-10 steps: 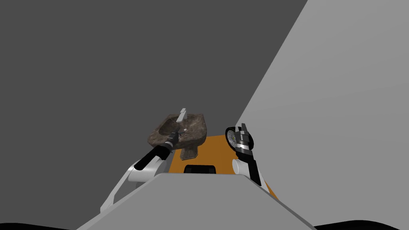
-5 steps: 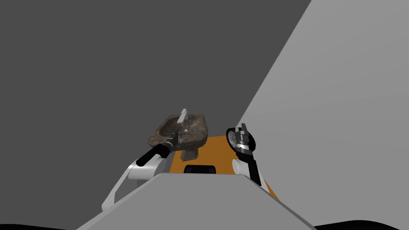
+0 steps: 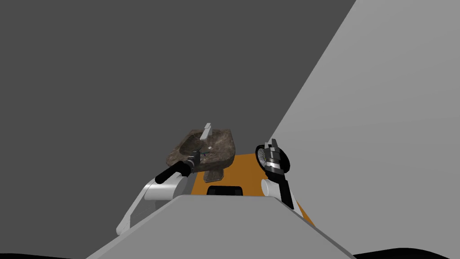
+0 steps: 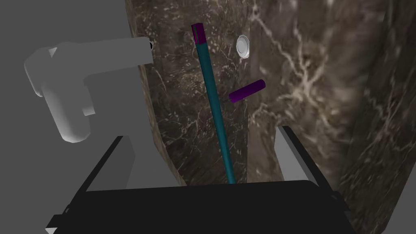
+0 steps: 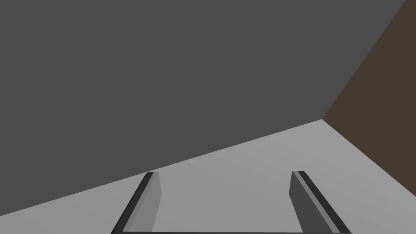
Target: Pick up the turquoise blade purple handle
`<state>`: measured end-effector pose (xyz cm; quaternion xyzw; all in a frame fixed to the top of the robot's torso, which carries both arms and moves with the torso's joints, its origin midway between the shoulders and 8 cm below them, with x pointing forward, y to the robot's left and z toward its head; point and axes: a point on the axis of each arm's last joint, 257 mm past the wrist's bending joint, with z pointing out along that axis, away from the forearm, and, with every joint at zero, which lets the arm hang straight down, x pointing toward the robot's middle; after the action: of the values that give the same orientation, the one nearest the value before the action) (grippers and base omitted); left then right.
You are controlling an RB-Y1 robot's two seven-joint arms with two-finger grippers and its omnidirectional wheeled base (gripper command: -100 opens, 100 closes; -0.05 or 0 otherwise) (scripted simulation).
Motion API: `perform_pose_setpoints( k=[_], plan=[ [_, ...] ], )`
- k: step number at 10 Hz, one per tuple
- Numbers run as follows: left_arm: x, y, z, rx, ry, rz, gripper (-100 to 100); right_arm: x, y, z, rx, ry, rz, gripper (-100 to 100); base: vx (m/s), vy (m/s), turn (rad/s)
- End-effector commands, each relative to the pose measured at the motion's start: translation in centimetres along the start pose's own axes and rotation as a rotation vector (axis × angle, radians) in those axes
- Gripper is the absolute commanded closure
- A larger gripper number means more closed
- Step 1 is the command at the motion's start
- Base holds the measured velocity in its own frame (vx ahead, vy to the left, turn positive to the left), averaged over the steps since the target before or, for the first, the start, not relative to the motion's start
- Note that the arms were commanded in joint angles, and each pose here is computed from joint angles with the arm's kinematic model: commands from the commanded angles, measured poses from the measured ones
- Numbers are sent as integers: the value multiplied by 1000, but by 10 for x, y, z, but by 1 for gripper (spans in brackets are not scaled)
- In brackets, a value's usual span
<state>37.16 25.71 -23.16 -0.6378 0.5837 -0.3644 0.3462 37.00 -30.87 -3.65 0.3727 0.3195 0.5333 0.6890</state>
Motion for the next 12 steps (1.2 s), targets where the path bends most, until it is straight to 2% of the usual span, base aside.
perform_pose_setpoints(
  k=[1, 5, 6, 7, 8, 9, 10, 11, 12],
  plan=[
    [-1, 6, 1, -34, -5, -35, -100, 0, 0, 0, 0, 0, 0, 0, 49, 17, 25],
    [4, 15, 1, -86, -6, -129, -100, 0, 0, 0, 0, 0, 0, 0, 32, 15, 13],
    [3, 13, 0, -76, -7, -109, -100, 0, 0, 0, 0, 0, 0, 0, 13, 8, 1],
    [3, 14, 0, -80, -7, -113, 0, 0, 0, 0, 0, 0, 0, 0, 0, 0, 0],
    [2, 16, 7, -78, -7, -113, -100, 0, 0, 0, 0, 0, 0, 0, 25, 4, -7],
    [2, 18, 11, -78, -8, -114, -100, 0, 0, 0, 0, 0, 0, 0, 47, 0, -8],
    [2, 17, 9, -80, -8, -114, -100, 0, 0, 0, 0, 0, 0, 0, 19, -1, 4],
    [2, 16, 9, -78, -7, -114, 100, 0, 0, 0, 0, 0, 0, 0, 0, 0, 0],
    [2, 16, 9, -78, -7, -114, 100, 0, 0, 0, 0, 0, 0, 0, 0, 0, 0]
  ],
)
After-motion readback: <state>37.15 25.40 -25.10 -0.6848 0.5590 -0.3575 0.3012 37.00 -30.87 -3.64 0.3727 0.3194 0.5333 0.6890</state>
